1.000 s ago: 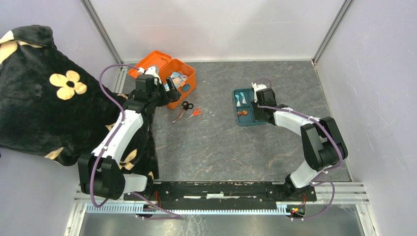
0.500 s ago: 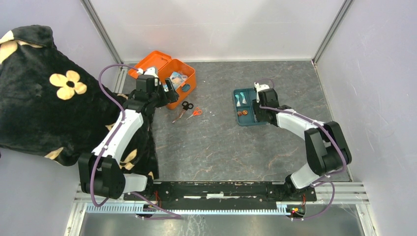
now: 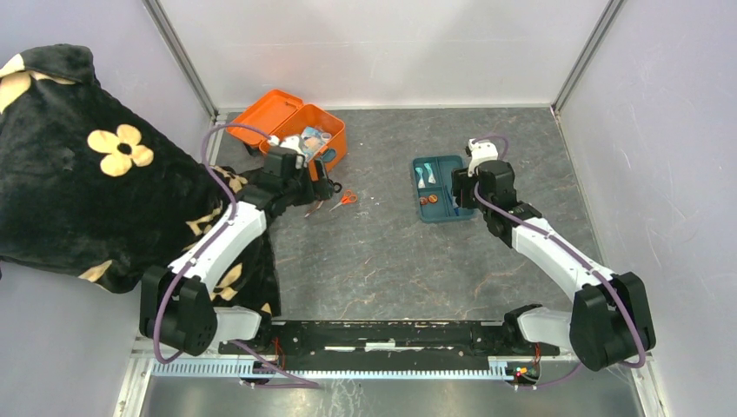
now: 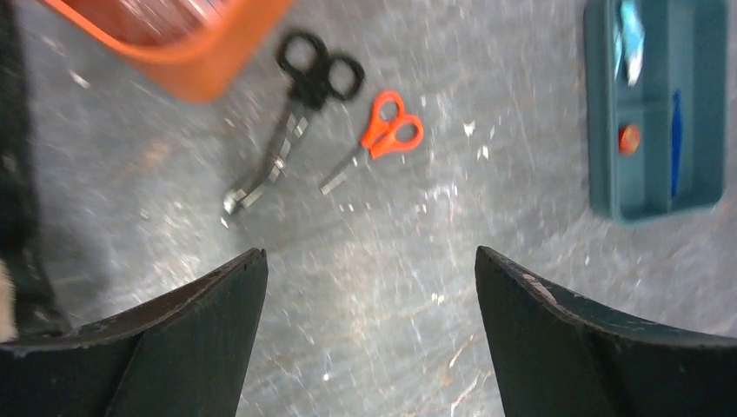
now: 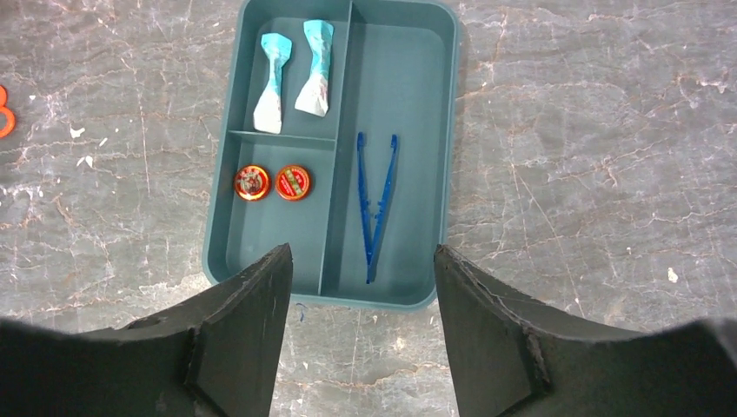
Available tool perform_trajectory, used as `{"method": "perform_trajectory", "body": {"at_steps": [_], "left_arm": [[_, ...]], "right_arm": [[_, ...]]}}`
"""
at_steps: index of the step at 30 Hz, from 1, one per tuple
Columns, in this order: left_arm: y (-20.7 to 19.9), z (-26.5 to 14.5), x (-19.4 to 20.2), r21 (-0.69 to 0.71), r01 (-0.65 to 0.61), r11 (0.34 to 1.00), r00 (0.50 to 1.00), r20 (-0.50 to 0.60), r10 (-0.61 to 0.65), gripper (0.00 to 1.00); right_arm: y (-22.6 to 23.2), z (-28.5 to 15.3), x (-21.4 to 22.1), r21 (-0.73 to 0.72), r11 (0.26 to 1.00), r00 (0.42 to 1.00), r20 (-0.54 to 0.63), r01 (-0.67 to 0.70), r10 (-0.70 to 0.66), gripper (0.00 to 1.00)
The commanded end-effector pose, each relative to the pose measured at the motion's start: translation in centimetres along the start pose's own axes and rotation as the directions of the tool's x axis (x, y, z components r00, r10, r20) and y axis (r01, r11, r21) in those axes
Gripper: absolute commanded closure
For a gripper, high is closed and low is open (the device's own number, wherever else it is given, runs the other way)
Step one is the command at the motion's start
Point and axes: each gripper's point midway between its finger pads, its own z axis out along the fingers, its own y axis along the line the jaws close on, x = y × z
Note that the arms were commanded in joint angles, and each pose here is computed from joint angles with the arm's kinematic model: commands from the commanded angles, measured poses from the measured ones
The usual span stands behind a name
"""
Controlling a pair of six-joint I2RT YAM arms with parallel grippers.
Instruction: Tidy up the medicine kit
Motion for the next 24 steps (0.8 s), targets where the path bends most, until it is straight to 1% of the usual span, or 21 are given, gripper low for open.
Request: {"method": "perform_trajectory", "body": {"at_steps": [1, 4, 6, 9, 12, 17, 19, 22, 24], "left_arm": [[-1.8, 0.2, 3.5, -0.025, -0.010, 1.000, 1.000, -0.023, 0.010, 0.06], [-2.2, 0.9, 5.3, -0.033, 0.000, 0.999, 0.999, -0.051, -0.002, 0.06], [-2.4, 1.3, 5.8, -0.029, 0.007, 1.000, 0.998, -0.055, -0.009, 0.06], [-2.2, 1.7, 6.0, -0.037, 0.010, 0.999, 0.999, -0.051, -0.011, 0.05], [-2.1, 2.0, 5.8, -0.044, 0.020, 0.999, 0.999, -0.038, -0.022, 0.03], [-2.2, 2.5, 5.6, -0.049, 0.056, 0.997, 0.998, -0.021, -0.057, 0.02], [-2.1, 2.7, 5.4, -0.062, 0.072, 0.995, 0.997, -0.011, -0.072, 0.02], [-1.5, 2.8, 4.7, -0.111, 0.090, 0.990, 0.996, 0.016, -0.089, 0.01], [-1.3, 2.9, 4.5, -0.121, 0.101, 0.988, 0.995, 0.030, -0.098, 0.00]], "right_arm": [[0.5, -0.4, -0.2, -0.035, 0.999, 0.999, 0.039, -0.014, 0.015, 0.32], [0.9, -0.8, 0.2, -0.062, 0.998, 0.999, 0.039, -0.022, 0.025, 0.31], [0.8, -0.9, 0.2, -0.053, 0.998, 0.998, 0.043, -0.046, 0.048, 0.30], [-1.4, -1.3, -0.3, 0.077, 0.989, 0.989, 0.080, -0.129, 0.123, 0.25], [-2.8, -2.0, -0.2, 0.152, 0.973, 0.981, 0.114, -0.175, 0.158, 0.23], [-2.5, -2.3, 0.2, 0.138, 0.969, 0.975, 0.118, -0.203, 0.188, 0.21], [-2.1, -2.3, -0.3, 0.108, 0.974, 0.973, 0.139, -0.198, 0.182, 0.20], [-1.4, -2.3, -0.2, 0.065, 0.981, 0.975, 0.134, -0.185, 0.175, 0.19], [-0.7, -2.4, -0.1, 0.028, 0.984, 0.978, 0.124, -0.175, 0.170, 0.19]]}}
